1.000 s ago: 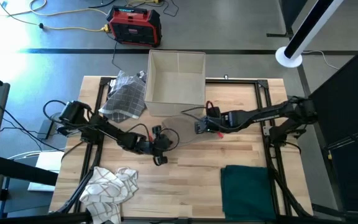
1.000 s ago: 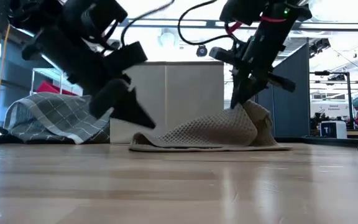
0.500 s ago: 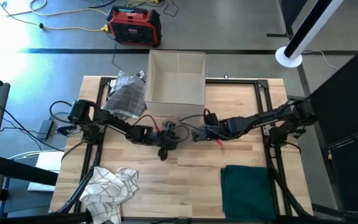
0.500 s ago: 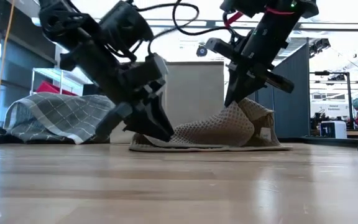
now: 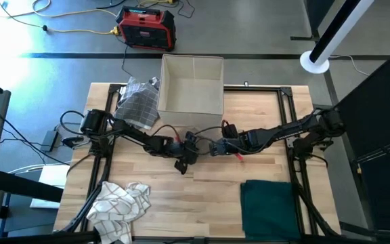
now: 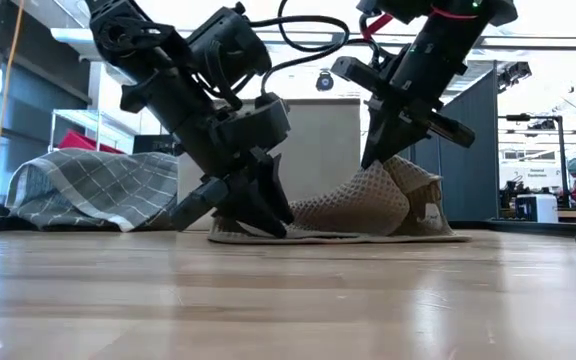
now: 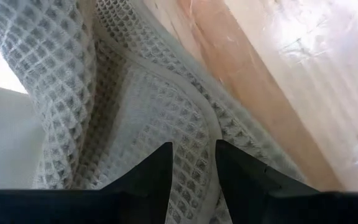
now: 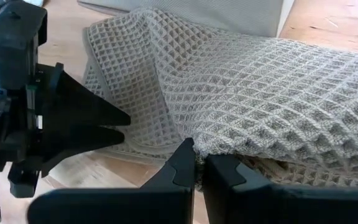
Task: Fold towel
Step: Fold the brown towel
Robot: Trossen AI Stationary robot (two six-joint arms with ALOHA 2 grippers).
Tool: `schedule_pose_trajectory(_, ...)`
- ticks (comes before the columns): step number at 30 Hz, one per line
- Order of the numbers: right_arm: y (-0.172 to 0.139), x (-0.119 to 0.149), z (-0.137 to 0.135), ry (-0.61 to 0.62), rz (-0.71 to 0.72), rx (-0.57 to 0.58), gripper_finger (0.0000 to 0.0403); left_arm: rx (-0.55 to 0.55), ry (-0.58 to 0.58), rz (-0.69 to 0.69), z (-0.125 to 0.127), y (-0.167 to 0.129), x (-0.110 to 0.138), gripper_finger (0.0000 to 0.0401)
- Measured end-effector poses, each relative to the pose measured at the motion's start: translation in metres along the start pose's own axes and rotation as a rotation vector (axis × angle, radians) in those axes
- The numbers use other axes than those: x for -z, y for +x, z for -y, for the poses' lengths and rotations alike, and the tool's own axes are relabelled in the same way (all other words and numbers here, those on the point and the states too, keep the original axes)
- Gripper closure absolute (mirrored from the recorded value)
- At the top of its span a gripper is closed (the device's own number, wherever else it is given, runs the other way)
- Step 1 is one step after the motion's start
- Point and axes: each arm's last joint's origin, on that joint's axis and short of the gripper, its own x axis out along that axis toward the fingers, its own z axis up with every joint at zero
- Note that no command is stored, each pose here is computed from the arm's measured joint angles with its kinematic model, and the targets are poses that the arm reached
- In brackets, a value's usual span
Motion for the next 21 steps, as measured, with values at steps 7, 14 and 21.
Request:
schedule_pose_trajectory(7,0.000,0.000,0.000,-0.006,0.001,0.000,0.0402,0.052,0.000,-0.019,0.007,-0.001,0.001,0.0286)
schedule_pose_trajectory(14,0.000,0.000,0.000,-0.006,0.008,-0.001,0.0402,0.027,-0.029,-0.028,0.002,0.000,0.003,0.0286)
schedule_pose_trajectory(21,-0.002,0.003,-0.002,-0.013,0.008,-0.012,0.0402,-0.028,-0.198,-0.093,-0.010,0.004,0.015,0.0324)
